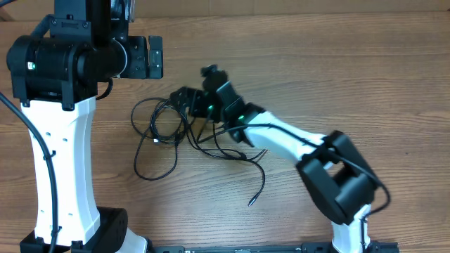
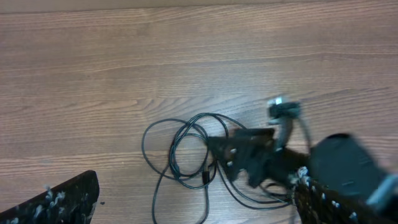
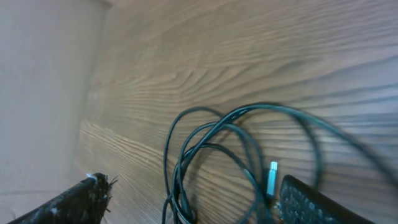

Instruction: Untangle cables

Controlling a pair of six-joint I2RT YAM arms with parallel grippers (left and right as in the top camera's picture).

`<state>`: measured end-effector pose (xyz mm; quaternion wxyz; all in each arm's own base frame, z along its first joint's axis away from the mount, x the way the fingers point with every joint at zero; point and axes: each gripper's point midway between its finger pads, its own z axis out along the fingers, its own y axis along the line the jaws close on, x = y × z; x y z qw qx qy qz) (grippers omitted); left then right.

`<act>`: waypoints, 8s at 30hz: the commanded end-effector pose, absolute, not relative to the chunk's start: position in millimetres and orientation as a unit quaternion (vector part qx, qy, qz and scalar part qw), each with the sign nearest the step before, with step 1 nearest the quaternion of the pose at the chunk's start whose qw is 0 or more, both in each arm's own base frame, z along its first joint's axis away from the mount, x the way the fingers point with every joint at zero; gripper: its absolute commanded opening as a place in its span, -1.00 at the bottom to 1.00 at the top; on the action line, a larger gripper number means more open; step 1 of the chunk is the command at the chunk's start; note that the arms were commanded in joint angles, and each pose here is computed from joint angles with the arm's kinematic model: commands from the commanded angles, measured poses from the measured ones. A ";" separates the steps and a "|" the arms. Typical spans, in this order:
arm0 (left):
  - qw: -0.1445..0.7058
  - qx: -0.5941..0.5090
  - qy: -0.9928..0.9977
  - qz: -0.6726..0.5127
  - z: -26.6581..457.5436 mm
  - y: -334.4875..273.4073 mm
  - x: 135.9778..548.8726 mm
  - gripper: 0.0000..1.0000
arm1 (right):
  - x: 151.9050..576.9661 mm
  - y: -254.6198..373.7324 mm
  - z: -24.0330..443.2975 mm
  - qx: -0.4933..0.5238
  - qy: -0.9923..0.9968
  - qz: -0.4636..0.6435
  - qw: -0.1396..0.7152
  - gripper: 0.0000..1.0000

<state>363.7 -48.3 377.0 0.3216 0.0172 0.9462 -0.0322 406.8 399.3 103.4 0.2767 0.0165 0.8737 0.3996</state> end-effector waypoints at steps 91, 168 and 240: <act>0.303 0.066 0.946 -0.090 375.5 -71.9 351.9 1.00 | 352.9 273.0 74.4 -0.448 0.858 0.152 0.201 0.04; 0.398 0.184 0.887 -0.147 420.1 -129.5 361.8 1.00 | 425.2 184.0 142.9 0.230 0.933 0.231 0.153 0.73; 0.317 0.182 0.922 -0.132 380.9 -123.7 350.0 1.00 | 354.4 175.2 16.1 0.391 0.913 0.119 0.020 0.40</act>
